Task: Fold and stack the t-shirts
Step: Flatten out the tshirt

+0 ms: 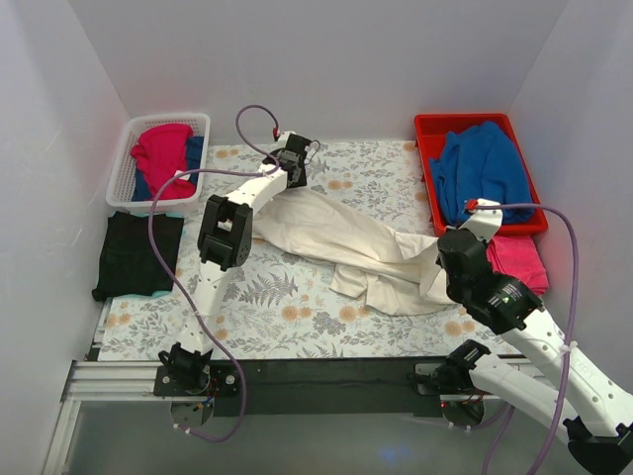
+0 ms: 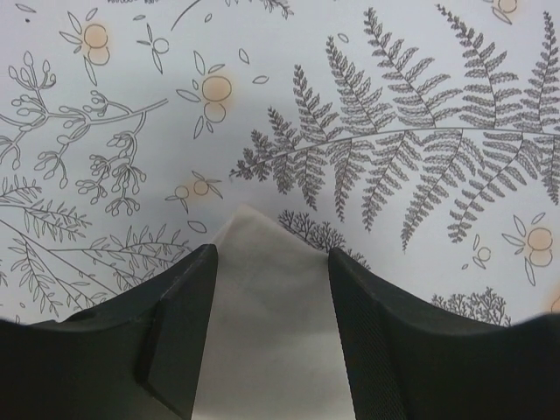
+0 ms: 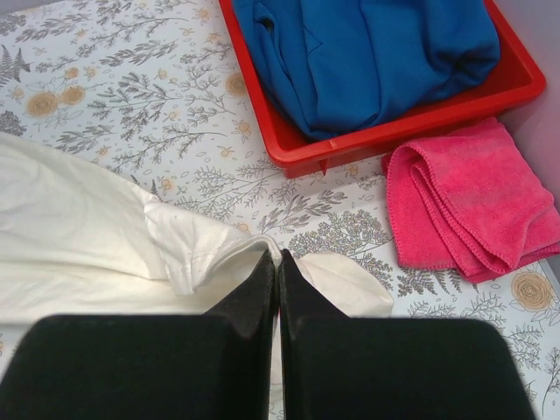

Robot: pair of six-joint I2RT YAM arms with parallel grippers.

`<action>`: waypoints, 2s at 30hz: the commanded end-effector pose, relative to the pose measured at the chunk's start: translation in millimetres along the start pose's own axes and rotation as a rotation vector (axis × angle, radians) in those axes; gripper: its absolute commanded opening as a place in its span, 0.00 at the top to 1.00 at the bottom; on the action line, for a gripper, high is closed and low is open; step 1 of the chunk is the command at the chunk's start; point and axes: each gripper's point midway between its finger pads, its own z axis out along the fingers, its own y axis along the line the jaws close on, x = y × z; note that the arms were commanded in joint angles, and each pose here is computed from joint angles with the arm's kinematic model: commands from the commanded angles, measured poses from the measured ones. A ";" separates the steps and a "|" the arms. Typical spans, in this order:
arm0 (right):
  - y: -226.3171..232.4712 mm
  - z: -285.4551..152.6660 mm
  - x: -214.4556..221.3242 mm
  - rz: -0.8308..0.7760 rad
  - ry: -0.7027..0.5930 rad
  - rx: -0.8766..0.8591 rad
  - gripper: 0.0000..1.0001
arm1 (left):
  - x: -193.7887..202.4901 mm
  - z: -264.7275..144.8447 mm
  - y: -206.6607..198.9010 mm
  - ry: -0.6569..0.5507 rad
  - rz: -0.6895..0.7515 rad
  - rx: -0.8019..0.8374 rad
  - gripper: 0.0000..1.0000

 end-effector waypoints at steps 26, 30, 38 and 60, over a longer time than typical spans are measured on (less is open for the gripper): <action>12.7 -1.2 -57.6 0.003 -0.097 0.016 0.99 | 42.8 -25.9 49.3 0.152 0.079 -0.142 1.00; 21.4 -9.9 -110.3 -0.016 -0.187 -0.001 0.99 | -25.1 -75.9 45.1 -0.003 -0.003 -0.079 1.00; 31.9 -32.2 -205.3 -0.051 -0.355 -0.023 0.99 | -150.2 -222.5 58.1 -0.350 -0.196 0.103 1.00; -44.0 -168.2 -334.7 0.054 -0.736 -0.199 0.99 | -185.8 -555.5 186.4 -0.984 -0.454 0.498 1.00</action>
